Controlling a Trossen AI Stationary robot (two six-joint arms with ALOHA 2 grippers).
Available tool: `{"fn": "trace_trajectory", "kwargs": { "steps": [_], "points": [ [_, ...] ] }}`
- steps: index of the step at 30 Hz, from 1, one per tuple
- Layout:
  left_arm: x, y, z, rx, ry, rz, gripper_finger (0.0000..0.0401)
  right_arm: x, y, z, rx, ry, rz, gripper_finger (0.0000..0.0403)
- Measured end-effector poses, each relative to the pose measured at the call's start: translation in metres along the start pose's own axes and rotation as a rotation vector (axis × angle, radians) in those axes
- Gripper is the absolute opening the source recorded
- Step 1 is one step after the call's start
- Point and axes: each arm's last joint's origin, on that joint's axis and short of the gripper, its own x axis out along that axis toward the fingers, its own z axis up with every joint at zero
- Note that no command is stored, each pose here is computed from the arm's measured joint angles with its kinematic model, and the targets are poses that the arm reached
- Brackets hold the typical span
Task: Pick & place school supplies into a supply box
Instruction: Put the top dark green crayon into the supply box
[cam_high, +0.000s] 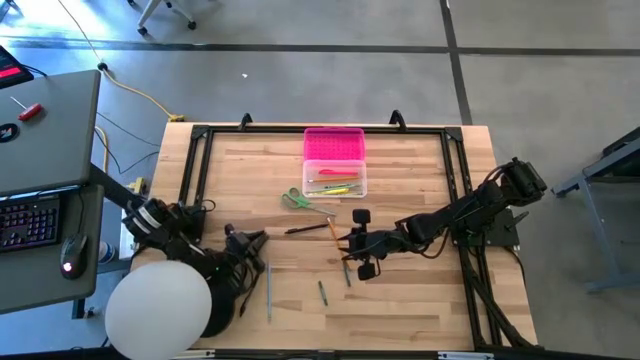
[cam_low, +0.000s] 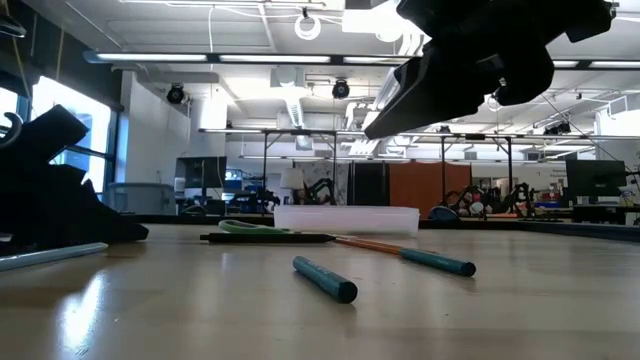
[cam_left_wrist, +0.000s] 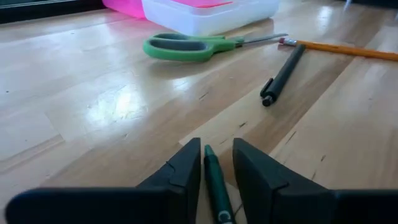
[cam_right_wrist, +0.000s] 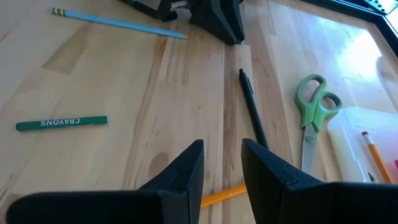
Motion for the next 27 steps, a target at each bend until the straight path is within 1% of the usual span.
{"fn": "trace_trajectory", "kwargs": {
  "steps": [4,9,12,15,18,21,22,25,27],
  "points": [
    [0.001,0.001,0.001,-0.01,-0.002,0.007,0.009,0.0,0.0,0.0,-0.001,0.003,0.001,0.0087],
    [0.001,0.001,0.001,-0.041,-0.015,0.006,0.0036,0.0,0.0,0.0,-0.001,0.003,0.001,0.0087],
    [0.001,0.001,0.001,-0.077,-0.024,0.004,0.0033,0.0,0.0,0.0,-0.001,0.003,0.0,0.0087],
    [0.002,0.0,0.005,-0.111,-0.003,0.013,0.0033,0.0,0.0,0.0,-0.001,0.003,-0.01,0.0087],
    [0.005,-0.002,0.019,-0.178,0.013,0.032,0.0054,0.0,-0.001,0.0,-0.001,0.003,-0.023,0.0087],
    [0.013,-0.006,0.038,-0.293,0.117,0.061,0.007,0.0,-0.001,0.0,-0.001,0.003,-0.023,0.0087],
    [0.017,-0.007,0.046,-0.332,0.147,0.065,0.0069,0.0,-0.001,0.0,-0.001,0.002,-0.022,0.0087],
    [0.028,-0.006,0.067,-0.355,0.236,0.079,0.0053,0.0,-0.001,0.0,-0.017,0.003,-0.023,0.0087],
    [0.035,-0.004,0.078,-0.335,0.281,0.074,0.004,0.0,-0.001,0.0,-0.019,0.003,-0.023,0.0087]
  ]
}}
